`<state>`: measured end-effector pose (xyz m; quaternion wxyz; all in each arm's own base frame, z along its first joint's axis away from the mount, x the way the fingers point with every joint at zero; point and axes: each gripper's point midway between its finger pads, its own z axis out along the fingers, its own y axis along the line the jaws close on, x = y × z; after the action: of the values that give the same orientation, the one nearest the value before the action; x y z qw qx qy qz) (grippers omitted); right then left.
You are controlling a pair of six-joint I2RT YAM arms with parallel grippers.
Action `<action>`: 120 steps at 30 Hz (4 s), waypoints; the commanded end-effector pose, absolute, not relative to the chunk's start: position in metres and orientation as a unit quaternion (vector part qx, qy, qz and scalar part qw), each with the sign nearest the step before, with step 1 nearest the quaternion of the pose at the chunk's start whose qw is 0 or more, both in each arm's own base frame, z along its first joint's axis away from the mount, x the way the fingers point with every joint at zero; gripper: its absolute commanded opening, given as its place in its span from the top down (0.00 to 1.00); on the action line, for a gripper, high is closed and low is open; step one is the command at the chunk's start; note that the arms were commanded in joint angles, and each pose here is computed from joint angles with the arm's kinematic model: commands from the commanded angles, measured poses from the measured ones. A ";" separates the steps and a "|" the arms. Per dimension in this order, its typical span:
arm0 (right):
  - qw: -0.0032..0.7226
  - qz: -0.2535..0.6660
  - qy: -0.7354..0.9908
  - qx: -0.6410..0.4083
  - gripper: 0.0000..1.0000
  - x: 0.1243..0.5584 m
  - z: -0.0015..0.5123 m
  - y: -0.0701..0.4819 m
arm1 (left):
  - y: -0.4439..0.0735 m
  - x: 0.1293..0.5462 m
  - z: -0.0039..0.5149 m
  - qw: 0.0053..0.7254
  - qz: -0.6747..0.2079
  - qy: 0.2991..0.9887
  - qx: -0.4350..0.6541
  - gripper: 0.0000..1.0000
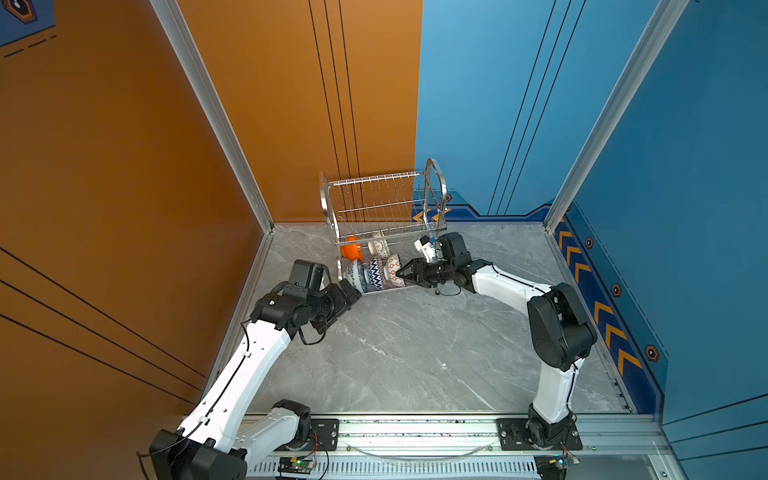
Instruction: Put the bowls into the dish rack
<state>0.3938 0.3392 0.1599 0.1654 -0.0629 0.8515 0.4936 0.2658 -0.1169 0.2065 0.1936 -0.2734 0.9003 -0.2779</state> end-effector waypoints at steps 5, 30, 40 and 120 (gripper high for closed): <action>0.176 0.490 0.851 -0.067 0.43 0.381 0.176 0.336 | -0.116 0.271 0.209 0.195 -0.270 0.906 -0.260 0.02; 0.194 0.458 0.866 -0.046 0.09 0.340 0.189 0.280 | -0.067 0.292 0.195 0.220 -0.235 0.902 -0.287 0.02; 0.253 0.351 0.900 0.055 0.00 0.353 0.177 0.184 | -0.005 0.310 0.200 0.307 -0.106 0.898 -0.297 0.02; 0.580 -0.078 0.806 0.089 0.00 0.389 0.094 -0.027 | 0.035 0.387 0.094 0.583 0.107 0.801 -0.082 0.02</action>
<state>0.3897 -0.0245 0.0920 0.5753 0.0875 0.8106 -0.0657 0.3821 0.0343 0.0896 0.5769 -0.0765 0.8067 0.1026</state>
